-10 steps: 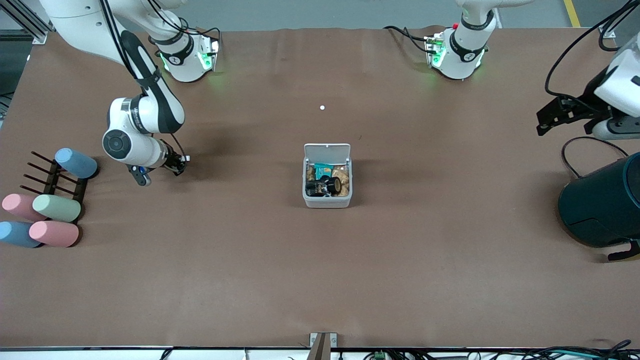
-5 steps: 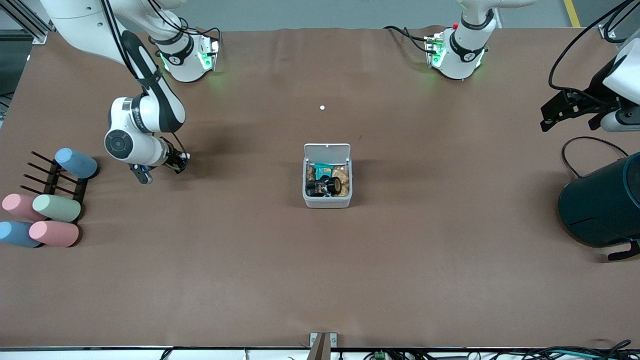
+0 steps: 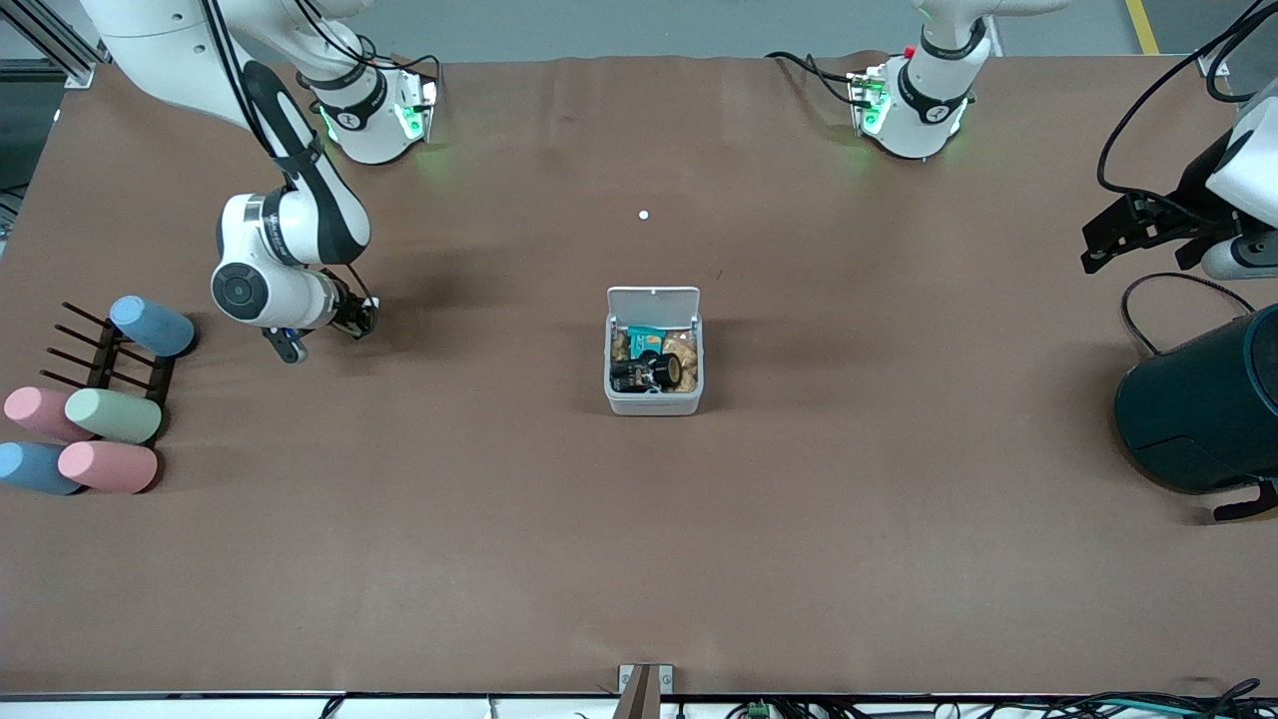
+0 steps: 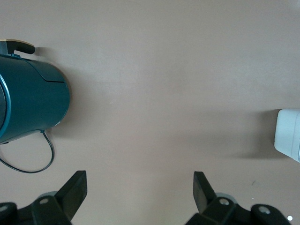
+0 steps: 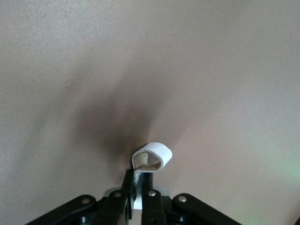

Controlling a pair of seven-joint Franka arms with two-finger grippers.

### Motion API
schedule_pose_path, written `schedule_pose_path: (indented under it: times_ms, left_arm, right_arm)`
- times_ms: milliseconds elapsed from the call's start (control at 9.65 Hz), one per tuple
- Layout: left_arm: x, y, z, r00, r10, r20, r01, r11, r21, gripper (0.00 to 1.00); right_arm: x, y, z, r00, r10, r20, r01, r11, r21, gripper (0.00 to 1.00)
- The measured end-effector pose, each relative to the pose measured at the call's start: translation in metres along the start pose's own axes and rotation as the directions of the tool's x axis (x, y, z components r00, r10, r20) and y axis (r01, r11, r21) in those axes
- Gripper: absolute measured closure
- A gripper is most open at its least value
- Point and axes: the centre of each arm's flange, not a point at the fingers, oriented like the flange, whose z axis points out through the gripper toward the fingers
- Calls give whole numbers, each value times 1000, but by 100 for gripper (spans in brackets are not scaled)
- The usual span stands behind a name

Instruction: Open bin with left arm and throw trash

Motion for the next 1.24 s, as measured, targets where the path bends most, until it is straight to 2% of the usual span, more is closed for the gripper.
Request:
schedule_pose_path:
  times_ms: [207, 415, 622, 726, 829, 1037, 1244]
  left_arm:
    - [2, 0, 0, 1000, 0, -4, 0, 1000, -1, 0]
    - [3, 0, 1, 1000, -1, -3, 1, 1000, -1, 0]
    - [3, 0, 1, 1000, 0, -3, 0, 1000, -1, 0]
    - [3, 0, 1, 1000, 0, -3, 0, 1000, -1, 0]
    - [3, 0, 1, 1000, 1, -4, -1, 1000, -1, 0]
    - [3, 1, 0, 1000, 2, -4, -2, 1000, -1, 0]
    - [3, 4, 0, 1000, 8, -5, -8, 1000, -1, 0]
  right_arm:
    - [3, -5, -20, 1000, 1, 4, -1, 1000, -1, 92]
    - [9, -20, -80, 1000, 11, 9, -11, 1000, 2, 92]
    - [6, -44, -161, 995, 95, -18, -94, 993, 71, 92]
    - [-15, -63, -202, 990, 140, -32, -136, 983, 122, 92]
    - [-47, -83, -234, 982, 186, -26, -179, 968, 174, 92]
    - [-122, -130, -277, 960, 279, 21, -274, 924, 265, 92]
    - [-189, -192, -282, 933, 358, 46, -354, 885, 303, 92]
